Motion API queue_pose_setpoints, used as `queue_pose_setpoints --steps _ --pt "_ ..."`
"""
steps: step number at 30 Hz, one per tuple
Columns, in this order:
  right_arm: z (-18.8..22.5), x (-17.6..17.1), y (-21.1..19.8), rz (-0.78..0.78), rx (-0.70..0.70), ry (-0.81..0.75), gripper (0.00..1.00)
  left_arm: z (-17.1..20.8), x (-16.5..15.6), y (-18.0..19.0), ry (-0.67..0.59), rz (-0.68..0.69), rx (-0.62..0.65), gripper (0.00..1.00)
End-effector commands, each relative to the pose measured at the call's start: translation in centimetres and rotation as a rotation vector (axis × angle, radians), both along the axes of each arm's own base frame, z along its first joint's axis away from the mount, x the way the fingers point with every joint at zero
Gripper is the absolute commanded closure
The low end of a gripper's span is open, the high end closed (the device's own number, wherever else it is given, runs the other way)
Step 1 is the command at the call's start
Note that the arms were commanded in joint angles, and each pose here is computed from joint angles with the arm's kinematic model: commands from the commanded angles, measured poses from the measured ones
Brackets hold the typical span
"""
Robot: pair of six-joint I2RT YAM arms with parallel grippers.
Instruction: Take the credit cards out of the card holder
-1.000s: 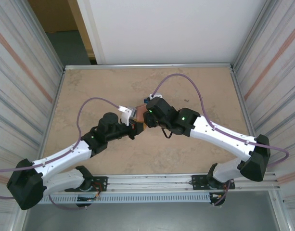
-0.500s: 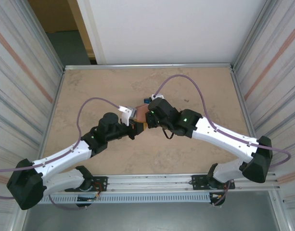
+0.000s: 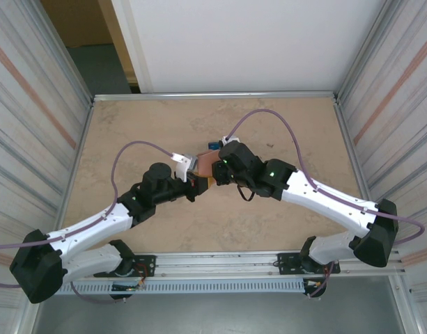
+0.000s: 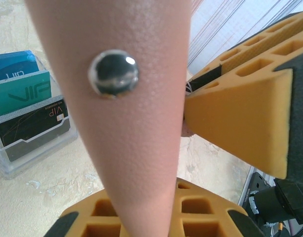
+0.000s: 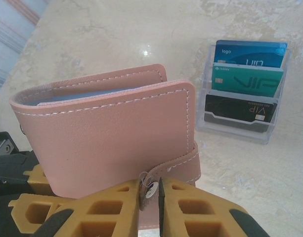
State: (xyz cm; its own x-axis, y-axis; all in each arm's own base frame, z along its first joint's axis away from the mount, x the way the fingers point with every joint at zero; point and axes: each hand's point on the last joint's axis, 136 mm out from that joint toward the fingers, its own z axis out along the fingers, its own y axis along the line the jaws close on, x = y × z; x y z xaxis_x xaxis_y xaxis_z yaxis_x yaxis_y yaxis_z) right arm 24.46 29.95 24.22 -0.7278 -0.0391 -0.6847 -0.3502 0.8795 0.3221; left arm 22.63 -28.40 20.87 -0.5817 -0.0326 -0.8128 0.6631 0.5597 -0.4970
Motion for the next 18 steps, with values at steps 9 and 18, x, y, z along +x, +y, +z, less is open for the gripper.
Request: queue_pose_setpoints --steps 9,18 --pt "-0.83 0.60 -2.12 -0.054 -0.037 0.020 0.86 2.12 0.22 0.27 -0.053 0.016 -0.058 1.00" --pt "-0.56 0.69 -2.47 -0.056 -0.030 0.012 0.88 2.08 0.21 0.37 -0.055 0.016 -0.053 1.00"
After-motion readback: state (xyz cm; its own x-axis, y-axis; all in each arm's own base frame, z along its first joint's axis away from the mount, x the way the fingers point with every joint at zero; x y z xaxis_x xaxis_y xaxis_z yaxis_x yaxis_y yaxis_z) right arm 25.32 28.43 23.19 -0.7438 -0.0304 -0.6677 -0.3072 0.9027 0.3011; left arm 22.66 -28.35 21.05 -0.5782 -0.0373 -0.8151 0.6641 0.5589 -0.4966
